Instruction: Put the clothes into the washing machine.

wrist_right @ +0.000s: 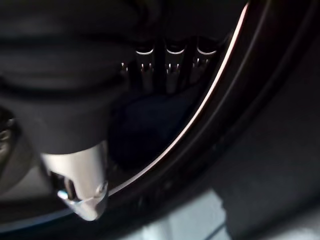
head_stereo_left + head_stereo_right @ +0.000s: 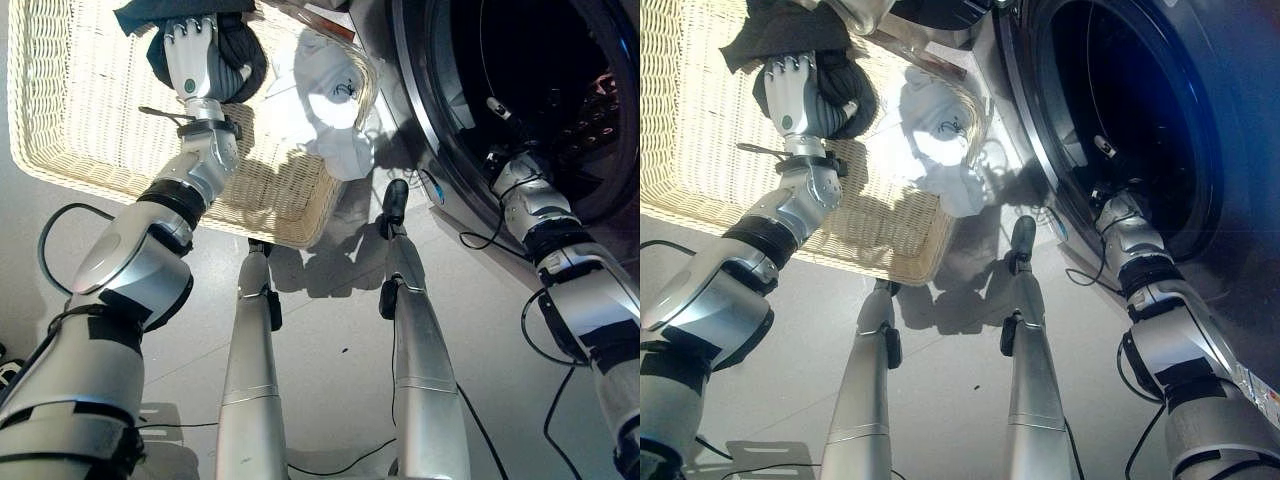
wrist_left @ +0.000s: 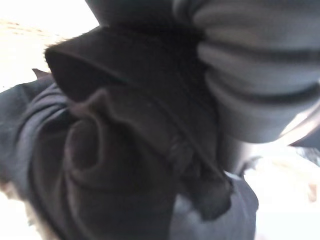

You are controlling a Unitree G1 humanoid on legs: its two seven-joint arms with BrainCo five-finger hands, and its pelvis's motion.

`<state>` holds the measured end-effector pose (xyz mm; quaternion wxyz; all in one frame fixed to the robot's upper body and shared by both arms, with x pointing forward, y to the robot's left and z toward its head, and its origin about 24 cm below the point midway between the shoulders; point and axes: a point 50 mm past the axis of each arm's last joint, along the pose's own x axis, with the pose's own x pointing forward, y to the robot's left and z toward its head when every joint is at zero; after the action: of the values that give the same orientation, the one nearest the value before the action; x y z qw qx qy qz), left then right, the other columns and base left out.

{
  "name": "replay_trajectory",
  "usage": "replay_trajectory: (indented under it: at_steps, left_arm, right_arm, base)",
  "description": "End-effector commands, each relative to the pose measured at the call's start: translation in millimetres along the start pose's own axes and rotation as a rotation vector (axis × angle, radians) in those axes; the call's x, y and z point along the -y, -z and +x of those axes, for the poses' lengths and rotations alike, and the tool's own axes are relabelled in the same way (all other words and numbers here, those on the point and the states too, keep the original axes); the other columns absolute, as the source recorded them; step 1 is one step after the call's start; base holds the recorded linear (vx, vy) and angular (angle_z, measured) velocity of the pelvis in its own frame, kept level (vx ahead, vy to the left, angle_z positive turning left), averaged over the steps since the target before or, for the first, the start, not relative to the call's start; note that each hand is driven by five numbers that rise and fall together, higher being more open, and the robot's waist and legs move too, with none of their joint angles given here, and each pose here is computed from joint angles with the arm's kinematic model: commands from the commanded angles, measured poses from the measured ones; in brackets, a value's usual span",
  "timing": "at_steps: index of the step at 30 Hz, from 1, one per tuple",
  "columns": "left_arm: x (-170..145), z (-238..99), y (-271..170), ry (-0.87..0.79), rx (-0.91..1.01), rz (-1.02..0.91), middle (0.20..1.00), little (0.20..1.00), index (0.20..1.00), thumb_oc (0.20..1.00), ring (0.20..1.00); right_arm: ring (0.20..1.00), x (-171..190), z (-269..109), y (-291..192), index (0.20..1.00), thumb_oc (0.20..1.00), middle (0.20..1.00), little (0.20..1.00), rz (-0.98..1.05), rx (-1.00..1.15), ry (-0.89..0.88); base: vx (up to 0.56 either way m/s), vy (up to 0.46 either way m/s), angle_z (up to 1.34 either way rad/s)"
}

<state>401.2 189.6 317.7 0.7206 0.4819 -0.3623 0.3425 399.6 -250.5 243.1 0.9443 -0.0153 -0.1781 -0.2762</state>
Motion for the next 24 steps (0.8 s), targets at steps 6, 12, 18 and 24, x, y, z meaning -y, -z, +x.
replay_trajectory:
  at_steps: [6,12,18,24]
  left_arm:
    - [0,-6,39,0.085,-0.248,-0.058,0.2,0.2,0.2,0.2,0.2]
    - [-4,-9,33,-0.025,-0.231,-0.235,0.2,0.2,0.2,0.2,0.2]
    - [-2,-25,21,-0.132,-0.183,-0.436,0.2,0.2,0.2,0.2,0.2]
    - [-3,-57,1,-0.272,-0.111,-0.664,0.2,0.2,0.2,0.2,0.2]
  right_arm:
    - [1.0,-28,-28,-16,1.0,1.0,1.0,1.0,0.041,0.184,-0.102]
    - [1.0,-35,-38,-28,1.0,1.0,1.0,1.0,0.082,0.259,-0.111]
    - [1.0,-38,-53,-32,1.0,1.0,1.0,1.0,0.124,0.317,-0.104]
    - [1.0,-33,-73,-52,1.0,1.0,1.0,1.0,0.129,0.518,-0.013]
  base:
    - [-0.01,0.028,-0.07]
    - [0.0,0.0,-0.01]
    - [0.0,-0.033,0.0]
    - [0.0,-0.045,-0.01]
